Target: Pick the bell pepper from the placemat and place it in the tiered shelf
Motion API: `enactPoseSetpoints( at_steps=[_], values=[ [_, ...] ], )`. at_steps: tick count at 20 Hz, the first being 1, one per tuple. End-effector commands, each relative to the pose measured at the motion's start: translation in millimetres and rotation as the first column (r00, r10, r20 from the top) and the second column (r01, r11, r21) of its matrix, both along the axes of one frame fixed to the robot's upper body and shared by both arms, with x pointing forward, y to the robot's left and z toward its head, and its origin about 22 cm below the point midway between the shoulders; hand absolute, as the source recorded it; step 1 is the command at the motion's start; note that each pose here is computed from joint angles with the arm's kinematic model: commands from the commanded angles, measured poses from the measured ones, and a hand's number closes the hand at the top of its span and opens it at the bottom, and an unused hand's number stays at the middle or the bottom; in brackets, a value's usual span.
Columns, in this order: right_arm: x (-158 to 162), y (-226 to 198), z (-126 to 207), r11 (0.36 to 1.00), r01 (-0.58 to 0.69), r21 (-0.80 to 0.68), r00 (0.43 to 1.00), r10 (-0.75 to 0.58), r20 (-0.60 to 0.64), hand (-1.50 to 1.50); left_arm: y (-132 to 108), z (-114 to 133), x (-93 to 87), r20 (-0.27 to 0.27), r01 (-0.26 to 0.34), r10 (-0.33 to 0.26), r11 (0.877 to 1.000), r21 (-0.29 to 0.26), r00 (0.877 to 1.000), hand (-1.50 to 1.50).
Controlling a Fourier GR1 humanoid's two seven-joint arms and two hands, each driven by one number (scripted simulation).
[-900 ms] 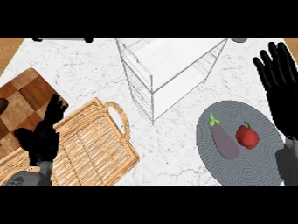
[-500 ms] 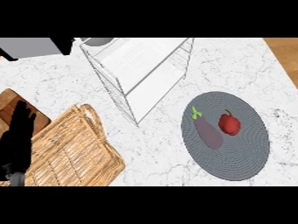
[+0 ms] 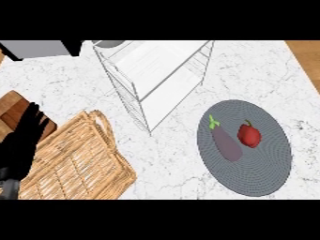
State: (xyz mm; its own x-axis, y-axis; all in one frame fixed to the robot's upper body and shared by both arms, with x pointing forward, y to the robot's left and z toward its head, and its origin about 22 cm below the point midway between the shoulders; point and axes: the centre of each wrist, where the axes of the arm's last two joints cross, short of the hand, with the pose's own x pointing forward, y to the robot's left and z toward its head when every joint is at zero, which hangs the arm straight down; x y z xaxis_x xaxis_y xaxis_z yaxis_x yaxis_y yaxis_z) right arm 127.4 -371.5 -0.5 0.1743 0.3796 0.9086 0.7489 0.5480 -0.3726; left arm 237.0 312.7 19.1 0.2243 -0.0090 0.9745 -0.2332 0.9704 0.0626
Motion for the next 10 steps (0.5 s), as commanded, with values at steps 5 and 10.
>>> enactPoseSetpoints(
  at_steps=[5, 10],
  values=[
    [-44.8, 38.7, 21.4, 0.991, -0.133, -0.002, 0.985, 0.132, -0.107, -1.50, -9.6, -40.7, -7.7, -0.197, 0.086, -0.098, 0.994, -0.069, 0.975, 0.00],
    [-44.8, 64.6, 42.7, 0.991, -0.135, 0.015, 0.960, 0.134, -0.246, -1.50, -19.6, -36.6, -0.2, -0.212, 0.106, -0.115, 0.993, -0.055, 0.970, 0.00]
  ],
)
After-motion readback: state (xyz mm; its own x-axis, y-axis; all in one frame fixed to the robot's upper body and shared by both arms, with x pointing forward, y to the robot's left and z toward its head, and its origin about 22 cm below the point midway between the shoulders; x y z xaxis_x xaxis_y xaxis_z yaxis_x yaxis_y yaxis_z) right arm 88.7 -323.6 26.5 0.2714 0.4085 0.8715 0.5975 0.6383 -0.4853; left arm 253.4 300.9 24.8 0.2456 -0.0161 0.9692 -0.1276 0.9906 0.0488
